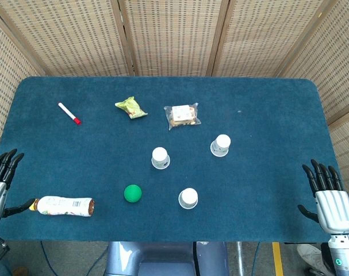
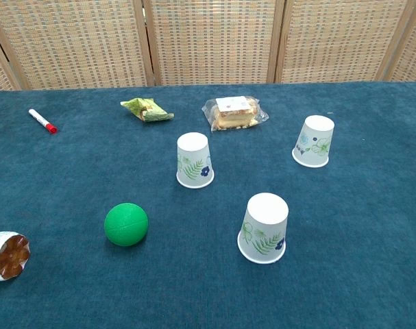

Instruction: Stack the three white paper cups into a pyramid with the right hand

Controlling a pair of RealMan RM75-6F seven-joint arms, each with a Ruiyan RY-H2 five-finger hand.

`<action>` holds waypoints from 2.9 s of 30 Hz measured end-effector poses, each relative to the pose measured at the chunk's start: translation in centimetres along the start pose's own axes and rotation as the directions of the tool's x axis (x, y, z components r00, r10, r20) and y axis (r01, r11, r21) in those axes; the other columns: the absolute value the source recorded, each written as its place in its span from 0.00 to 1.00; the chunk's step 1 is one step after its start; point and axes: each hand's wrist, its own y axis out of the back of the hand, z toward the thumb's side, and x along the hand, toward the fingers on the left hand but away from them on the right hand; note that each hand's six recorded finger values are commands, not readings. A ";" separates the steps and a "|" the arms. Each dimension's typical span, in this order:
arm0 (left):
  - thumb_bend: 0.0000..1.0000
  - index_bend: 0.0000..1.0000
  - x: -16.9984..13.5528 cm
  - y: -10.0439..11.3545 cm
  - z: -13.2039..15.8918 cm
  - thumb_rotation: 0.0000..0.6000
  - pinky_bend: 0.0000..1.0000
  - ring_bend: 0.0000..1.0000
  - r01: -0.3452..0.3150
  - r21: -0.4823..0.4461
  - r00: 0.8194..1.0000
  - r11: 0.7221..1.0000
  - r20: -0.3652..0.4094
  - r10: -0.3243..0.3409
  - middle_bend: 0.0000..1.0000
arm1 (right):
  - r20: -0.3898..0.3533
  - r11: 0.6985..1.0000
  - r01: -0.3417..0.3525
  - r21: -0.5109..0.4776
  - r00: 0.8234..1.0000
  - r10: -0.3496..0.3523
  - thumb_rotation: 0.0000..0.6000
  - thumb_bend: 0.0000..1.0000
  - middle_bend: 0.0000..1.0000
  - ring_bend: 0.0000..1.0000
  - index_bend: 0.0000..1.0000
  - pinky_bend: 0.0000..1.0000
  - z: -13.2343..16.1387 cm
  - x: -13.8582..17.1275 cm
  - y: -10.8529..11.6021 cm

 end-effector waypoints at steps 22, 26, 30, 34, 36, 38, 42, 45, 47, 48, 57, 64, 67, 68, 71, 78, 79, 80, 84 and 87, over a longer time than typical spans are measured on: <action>0.00 0.00 1.9 -1.4 -0.8 1.00 0.00 0.00 0.034 0.027 0.998 0.999 -0.061 -0.033 0.00 | -0.244 0.955 -0.290 -0.064 0.932 0.267 1.00 0.00 0.00 0.00 0.00 0.00 7.3 -14.1 -1.7; 0.00 0.00 2.5 -1.7 -1.1 1.00 0.00 0.00 0.046 0.022 0.996 0.999 -0.083 -0.044 0.00 | -0.280 0.933 -0.354 -0.069 0.904 0.323 1.00 0.00 0.00 0.00 0.00 0.00 10.2 -18.1 -2.4; 0.00 0.00 2.9 -2.0 -1.1 1.00 0.00 0.00 0.052 0.028 0.995 0.998 -0.091 -0.049 0.00 | -0.281 0.916 -0.396 -0.069 0.888 0.363 1.00 0.00 0.01 0.00 0.03 0.05 12.2 -21.1 -3.7; 0.00 0.00 3.4 -2.4 -1.1 1.00 0.00 0.00 0.066 0.041 0.993 0.997 -0.101 -0.061 0.00 | -0.272 0.913 -0.406 -0.033 0.883 0.383 1.00 0.00 0.07 0.01 0.09 0.14 13.5 -23.0 -5.4; 0.00 0.00 3.7 -2.6 -1.2 1.00 0.00 0.00 0.071 0.043 0.992 0.997 -0.110 -0.066 0.00 | -0.263 0.910 -0.415 -0.024 0.881 0.395 1.00 0.00 0.10 0.04 0.12 0.18 14.2 -23.8 -6.5; 0.00 0.00 3.8 -2.7 -1.3 1.00 0.00 0.00 0.074 0.044 0.991 0.996 -0.118 -0.068 0.00 | -0.253 0.906 -0.424 -0.009 0.877 0.408 1.00 0.00 0.14 0.07 0.16 0.21 15.1 -24.6 -7.6; 0.00 0.00 4.1 -2.9 -1.6 1.00 0.00 0.00 0.079 0.042 0.988 0.996 -0.134 -0.073 0.00 | -0.246 0.901 -0.432 0.037 0.870 0.427 1.00 0.00 0.23 0.18 0.26 0.32 17.0 -25.7 -9.3; 0.00 0.00 4.3 -2.9 -1.7 1.00 0.00 0.00 0.082 0.041 0.988 0.996 -0.138 -0.076 0.00 | -0.239 0.904 -0.423 0.058 0.874 0.424 1.00 0.03 0.35 0.34 0.36 0.45 17.6 -26.0 -10.2; 0.00 0.00 4.3 -2.9 -1.8 1.00 0.00 0.00 0.083 0.041 0.987 0.996 -0.140 -0.077 0.00 | -0.233 0.906 -0.419 0.053 0.877 0.419 1.00 0.09 0.42 0.42 0.44 0.54 17.9 -26.2 -10.6; 0.00 0.00 4.3 -2.9 -1.9 1.00 0.00 0.00 0.084 0.040 0.987 0.996 -0.141 -0.078 0.00 | -0.231 0.907 -0.418 0.048 0.879 0.417 1.00 0.13 0.46 0.46 0.46 0.59 18.1 -26.2 -10.7; 0.00 0.00 4.5 -2.8 -2.2 1.00 0.00 0.00 0.090 0.027 0.985 0.996 -0.150 -0.085 0.00 | -0.298 0.917 -0.397 0.031 0.872 0.388 1.00 0.25 0.50 0.52 0.47 0.69 20.5 -25.5 -9.8; 0.00 0.00 4.7 -3.0 -2.2 1.00 0.00 0.00 0.102 0.022 0.985 0.995 -0.145 -0.097 0.00 | -0.444 0.919 -0.390 0.054 0.815 0.372 1.00 0.25 0.51 0.52 0.47 0.69 25.3 -23.3 -8.1; 0.00 0.00 4.7 -3.0 -2.2 1.00 0.00 0.00 0.103 0.019 0.985 0.994 -0.144 -0.099 0.00 | -0.495 0.926 -0.369 0.079 0.792 0.358 1.00 0.25 0.51 0.52 0.47 0.69 27.8 -23.0 -7.2; 0.00 0.00 4.7 -3.0 -2.2 1.00 0.00 0.00 0.104 0.018 0.984 0.994 -0.144 -0.100 0.00 | -0.507 0.928 -0.362 0.086 0.786 0.354 1.00 0.25 0.51 0.52 0.47 0.69 28.5 -23.0 -7.1; 0.00 0.00 4.7 -3.0 -2.3 1.00 0.00 0.00 0.107 0.013 0.984 0.994 -0.147 -0.104 0.00 | -0.529 0.931 -0.353 0.096 0.774 0.348 1.00 0.26 0.51 0.52 0.47 0.69 30.7 -23.1 -7.0; 0.00 0.00 4.6 -3.0 -2.5 1.00 0.00 0.00 0.119 0.004 0.982 0.993 -0.147 -0.117 0.00 | -0.519 0.921 -0.380 0.085 0.772 0.367 1.00 0.26 0.50 0.52 0.46 0.69 33.2 -23.7 -8.0; 0.00 0.00 4.6 -3.1 -2.6 1.00 0.00 0.00 0.122 0.001 0.982 0.993 -0.146 -0.120 0.00 | -0.513 0.920 -0.382 0.089 0.774 0.371 1.00 0.26 0.50 0.52 0.46 0.69 33.3 -23.8 -8.2; 0.00 0.00 4.6 -3.1 -2.6 1.00 0.00 0.00 0.124 0.000 0.982 0.992 -0.146 -0.123 0.00 | -0.507 0.920 -0.381 0.096 0.776 0.375 1.00 0.26 0.50 0.52 0.46 0.69 33.3 -23.9 -8.4; 0.00 0.00 4.6 -3.1 -2.6 1.00 0.00 0.00 0.127 -0.003 0.982 0.992 -0.143 -0.126 0.00 | -0.486 0.914 -0.387 0.120 0.780 0.394 1.00 0.26 0.50 0.52 0.46 0.69 33.4 -24.0 -9.5; 0.00 0.00 4.6 -3.0 -2.6 1.00 0.00 0.00 0.127 -0.004 0.982 0.992 -0.142 -0.126 0.00 | -0.473 0.909 -0.398 0.125 0.781 0.407 1.00 0.25 0.49 0.52 0.45 0.69 33.1 -24.0 -9.9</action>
